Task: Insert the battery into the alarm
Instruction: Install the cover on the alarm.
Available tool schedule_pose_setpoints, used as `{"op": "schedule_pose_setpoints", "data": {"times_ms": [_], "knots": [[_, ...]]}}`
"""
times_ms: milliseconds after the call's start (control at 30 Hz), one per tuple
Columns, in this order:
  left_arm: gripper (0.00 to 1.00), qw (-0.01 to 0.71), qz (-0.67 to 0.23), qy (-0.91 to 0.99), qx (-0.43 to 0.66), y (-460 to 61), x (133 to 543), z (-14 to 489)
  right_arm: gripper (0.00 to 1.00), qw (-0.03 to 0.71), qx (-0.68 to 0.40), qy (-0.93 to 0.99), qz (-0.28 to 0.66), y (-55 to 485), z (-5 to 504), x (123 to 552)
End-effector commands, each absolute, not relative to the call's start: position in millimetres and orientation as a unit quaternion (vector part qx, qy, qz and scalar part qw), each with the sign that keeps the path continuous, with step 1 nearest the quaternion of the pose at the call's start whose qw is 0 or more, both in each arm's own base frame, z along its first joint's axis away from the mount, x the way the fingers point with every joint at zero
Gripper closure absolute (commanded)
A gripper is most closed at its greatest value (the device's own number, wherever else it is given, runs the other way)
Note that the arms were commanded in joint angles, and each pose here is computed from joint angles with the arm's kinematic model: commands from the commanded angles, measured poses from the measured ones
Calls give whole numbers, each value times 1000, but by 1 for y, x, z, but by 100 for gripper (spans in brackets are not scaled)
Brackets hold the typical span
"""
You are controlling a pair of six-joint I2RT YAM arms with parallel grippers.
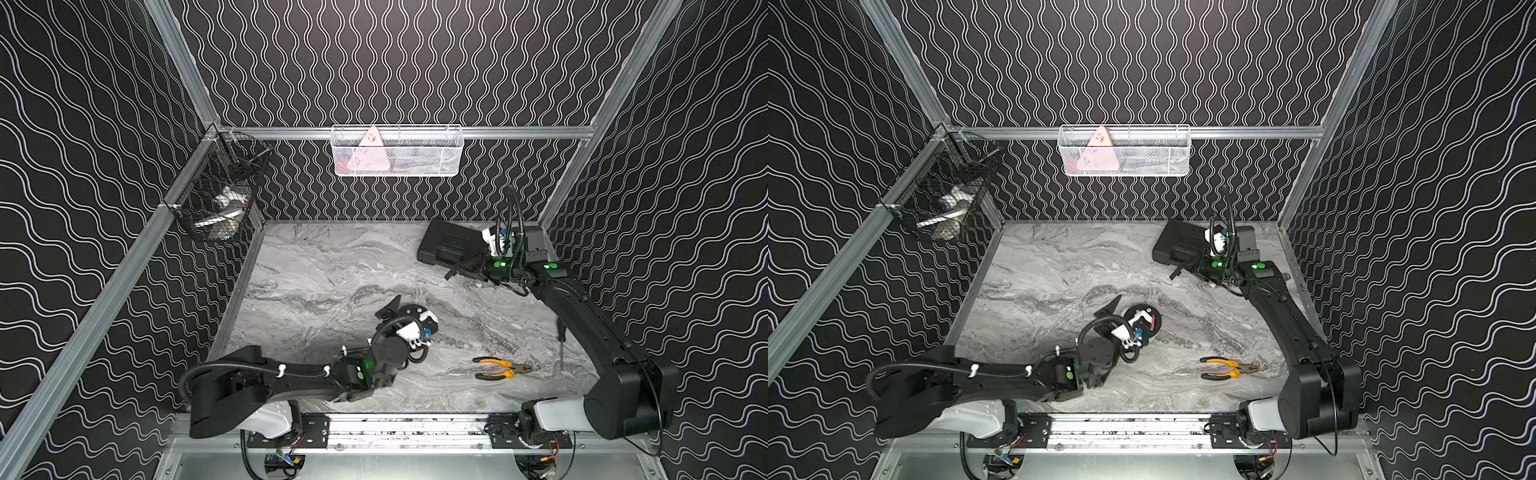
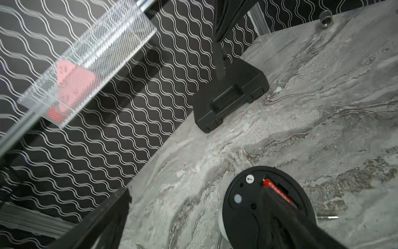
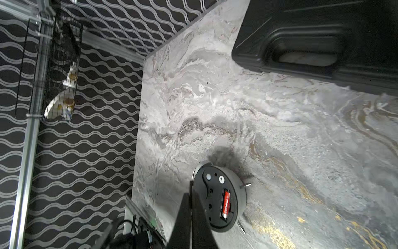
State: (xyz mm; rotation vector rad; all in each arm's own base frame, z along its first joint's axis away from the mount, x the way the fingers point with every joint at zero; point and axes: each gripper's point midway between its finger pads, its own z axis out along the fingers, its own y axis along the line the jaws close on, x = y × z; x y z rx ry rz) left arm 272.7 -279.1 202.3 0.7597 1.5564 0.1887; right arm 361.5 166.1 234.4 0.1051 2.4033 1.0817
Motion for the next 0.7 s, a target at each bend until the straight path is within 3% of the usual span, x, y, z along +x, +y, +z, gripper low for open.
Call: {"op": "schedule_pose_setpoints", "data": {"times_ms": [0, 367, 667], "knots": [[1, 561, -32, 766, 313, -275, 267, 167, 100, 199, -29, 887, 416, 178, 225, 340], [1, 357, -274, 882, 140, -240, 300, 161, 100, 102, -91, 876, 462, 210, 183, 316], [1, 222, -316, 921, 55, -214, 313, 137, 100, 6, -142, 879, 456, 237, 139, 297]]}}
